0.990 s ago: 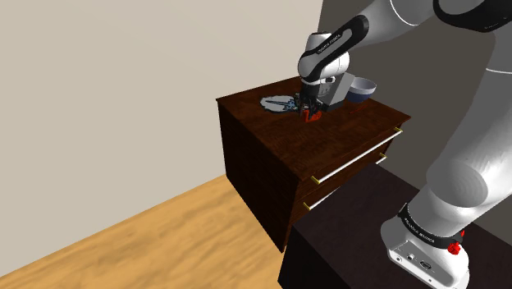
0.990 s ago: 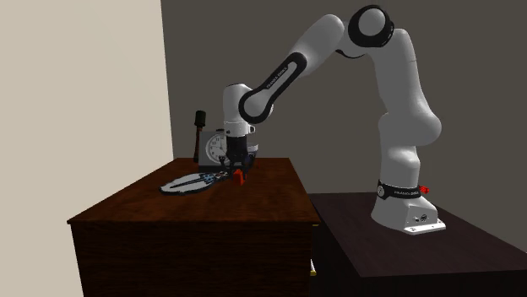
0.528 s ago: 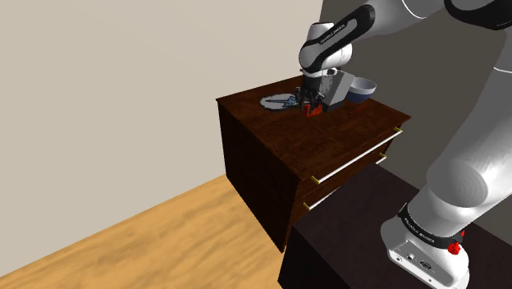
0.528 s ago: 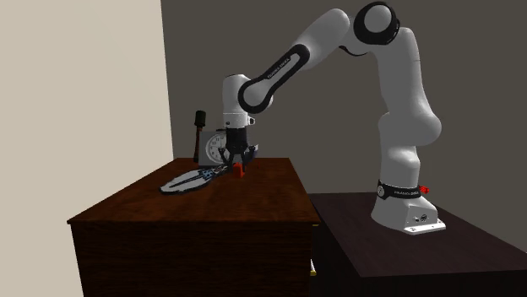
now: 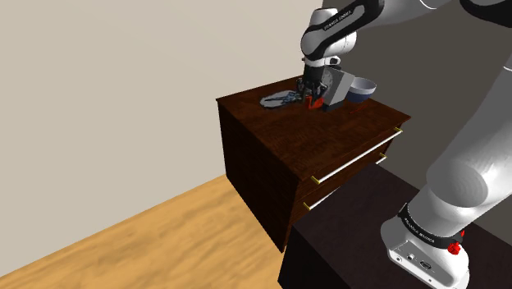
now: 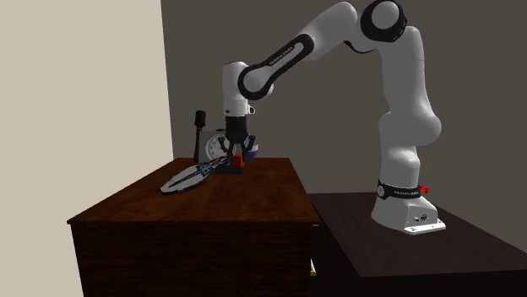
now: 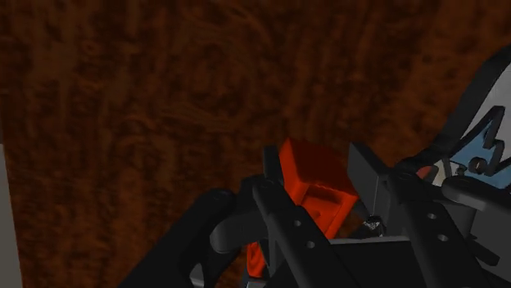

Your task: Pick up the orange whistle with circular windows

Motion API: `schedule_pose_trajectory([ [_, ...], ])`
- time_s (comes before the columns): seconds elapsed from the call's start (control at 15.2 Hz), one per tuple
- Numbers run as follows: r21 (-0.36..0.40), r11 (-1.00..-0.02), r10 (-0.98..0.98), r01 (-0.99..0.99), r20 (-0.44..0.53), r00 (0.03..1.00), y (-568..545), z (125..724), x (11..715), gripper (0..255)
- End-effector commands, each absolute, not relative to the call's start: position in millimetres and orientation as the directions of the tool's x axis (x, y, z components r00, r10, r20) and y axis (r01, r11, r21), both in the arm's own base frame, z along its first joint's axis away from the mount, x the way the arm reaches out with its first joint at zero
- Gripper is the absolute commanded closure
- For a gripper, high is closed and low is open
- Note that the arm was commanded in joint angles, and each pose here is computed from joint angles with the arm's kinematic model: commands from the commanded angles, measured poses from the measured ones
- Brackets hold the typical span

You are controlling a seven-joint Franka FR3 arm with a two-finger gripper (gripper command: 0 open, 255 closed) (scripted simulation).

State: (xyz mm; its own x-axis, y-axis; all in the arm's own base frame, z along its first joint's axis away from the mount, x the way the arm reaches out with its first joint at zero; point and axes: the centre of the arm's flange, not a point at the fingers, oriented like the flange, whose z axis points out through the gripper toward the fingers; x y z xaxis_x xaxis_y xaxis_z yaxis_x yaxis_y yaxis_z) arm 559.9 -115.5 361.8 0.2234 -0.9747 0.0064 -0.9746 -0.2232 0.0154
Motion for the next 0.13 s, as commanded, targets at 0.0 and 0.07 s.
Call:
schedule_pose_trajectory([
  [0.0, 0.015, -0.223, -0.975, -0.975, 0.007, 0.223, -116.4, 368.8, 559.7, 255],
  [0.07, 0.015, -0.223, -0.975, -0.975, 0.007, 0.223, -116.4, 368.8, 559.7, 255],
])
